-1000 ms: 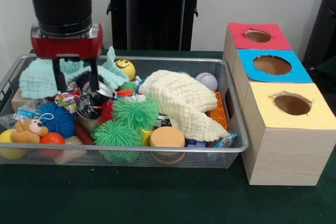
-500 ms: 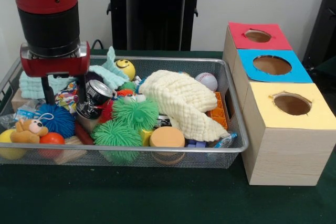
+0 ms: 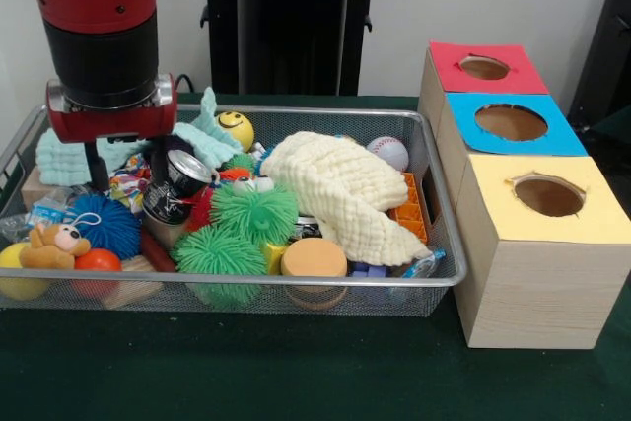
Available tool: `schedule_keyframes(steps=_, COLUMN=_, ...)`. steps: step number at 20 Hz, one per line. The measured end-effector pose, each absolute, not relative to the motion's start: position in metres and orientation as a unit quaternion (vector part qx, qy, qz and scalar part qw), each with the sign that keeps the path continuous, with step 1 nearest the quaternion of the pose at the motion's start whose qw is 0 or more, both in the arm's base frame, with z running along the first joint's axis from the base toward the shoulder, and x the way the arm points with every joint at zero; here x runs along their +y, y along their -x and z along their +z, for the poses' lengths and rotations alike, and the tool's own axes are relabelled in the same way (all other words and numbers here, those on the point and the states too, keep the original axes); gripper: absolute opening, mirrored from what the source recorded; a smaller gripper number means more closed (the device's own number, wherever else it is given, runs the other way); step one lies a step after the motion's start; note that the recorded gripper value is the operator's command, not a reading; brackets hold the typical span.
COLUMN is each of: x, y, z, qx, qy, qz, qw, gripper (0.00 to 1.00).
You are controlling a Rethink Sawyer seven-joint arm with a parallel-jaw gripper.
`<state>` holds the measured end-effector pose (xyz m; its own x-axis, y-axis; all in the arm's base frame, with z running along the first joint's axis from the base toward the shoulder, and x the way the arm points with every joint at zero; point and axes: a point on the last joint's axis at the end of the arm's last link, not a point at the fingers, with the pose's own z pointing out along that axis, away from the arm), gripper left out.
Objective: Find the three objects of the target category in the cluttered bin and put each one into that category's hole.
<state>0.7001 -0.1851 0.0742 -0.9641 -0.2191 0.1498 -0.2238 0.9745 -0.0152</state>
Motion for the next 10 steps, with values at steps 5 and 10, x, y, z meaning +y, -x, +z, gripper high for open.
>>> schedule_keyframes(steps=5, x=-0.1775, y=-0.7019, z=0.0788, qx=-0.988, qy=-0.121, qz=0.016, qw=0.092, gripper=1.0)
schedule_keyframes(steps=10, x=-0.1763, y=-0.7038, z=0.0791, qx=-0.987, qy=-0.124, qz=0.021, qw=0.098, gripper=1.0)
